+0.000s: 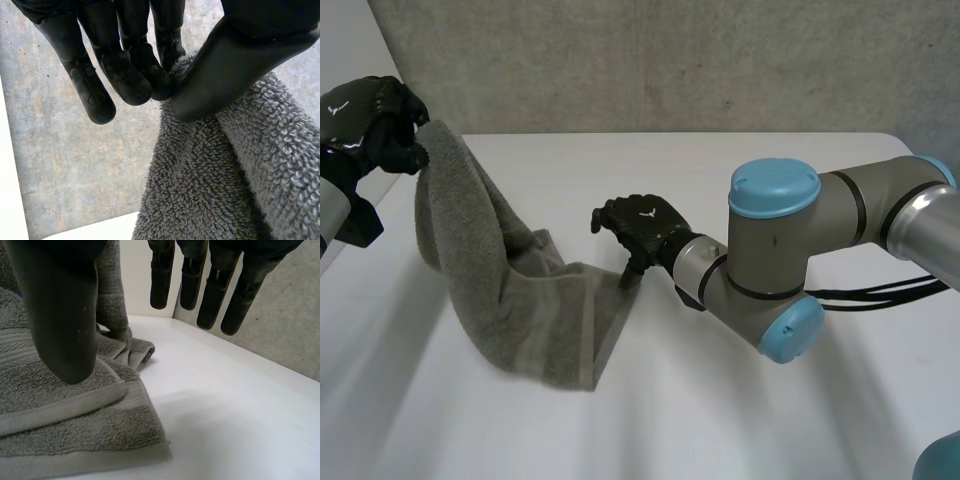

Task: Fold the towel.

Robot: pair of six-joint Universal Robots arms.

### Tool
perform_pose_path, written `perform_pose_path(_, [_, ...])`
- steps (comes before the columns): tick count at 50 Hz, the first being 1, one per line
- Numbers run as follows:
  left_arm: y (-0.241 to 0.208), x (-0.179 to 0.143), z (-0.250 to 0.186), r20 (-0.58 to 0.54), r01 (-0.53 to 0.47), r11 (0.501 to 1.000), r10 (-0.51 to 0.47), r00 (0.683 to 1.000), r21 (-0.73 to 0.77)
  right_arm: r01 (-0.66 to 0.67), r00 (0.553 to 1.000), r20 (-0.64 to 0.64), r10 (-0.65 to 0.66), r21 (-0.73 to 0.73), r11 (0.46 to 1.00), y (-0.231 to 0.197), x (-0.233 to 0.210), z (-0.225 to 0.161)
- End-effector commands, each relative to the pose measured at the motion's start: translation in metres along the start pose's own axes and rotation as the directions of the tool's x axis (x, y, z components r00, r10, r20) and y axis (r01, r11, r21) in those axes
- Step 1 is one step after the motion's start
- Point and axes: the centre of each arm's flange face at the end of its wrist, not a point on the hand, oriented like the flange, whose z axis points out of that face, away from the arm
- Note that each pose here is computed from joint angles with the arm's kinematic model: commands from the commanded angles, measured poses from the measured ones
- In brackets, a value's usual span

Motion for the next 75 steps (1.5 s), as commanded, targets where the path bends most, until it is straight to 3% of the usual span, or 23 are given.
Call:
perform_pose_path(1, [0.0,0.001,-0.001,0.0,0.001,1.0,-0.001,1.0,-0.002,-0.008,1.0,0.014,0.008,-0.013,1.0,0.001,0.001,0.009])
perform_pose_path(14, [-0.001,0.007,-0.008,-0.013,0.002,1.0,-0.002,1.0,-0.001,-0.039,0.992,0.117,0.058,-0.158,0.987,0.034,-0.029,0.042])
perform_pose_path(51, [-0.002,0.02,-0.017,-0.045,0.002,1.0,-0.002,0.999,0.005,-0.064,0.991,0.109,0.081,-0.148,0.987,0.055,-0.05,0.055])
perform_pose_path(61, [-0.003,0.02,-0.017,-0.047,0.002,1.0,-0.001,0.999,0.007,-0.045,0.996,0.072,0.049,-0.056,0.997,0.01,-0.049,0.047])
perform_pose_path(68, [-0.006,0.023,-0.019,-0.052,0.0,1.0,0.001,0.999,0.015,-0.002,1.0,0.003,0.002,0.025,1.0,-0.051,-0.025,0.026])
perform_pose_path(75, [-0.005,0.024,-0.02,-0.054,-0.001,1.0,0.002,0.999,0.009,0.091,0.992,-0.082,-0.097,-0.073,0.993,-0.077,0.018,-0.006])
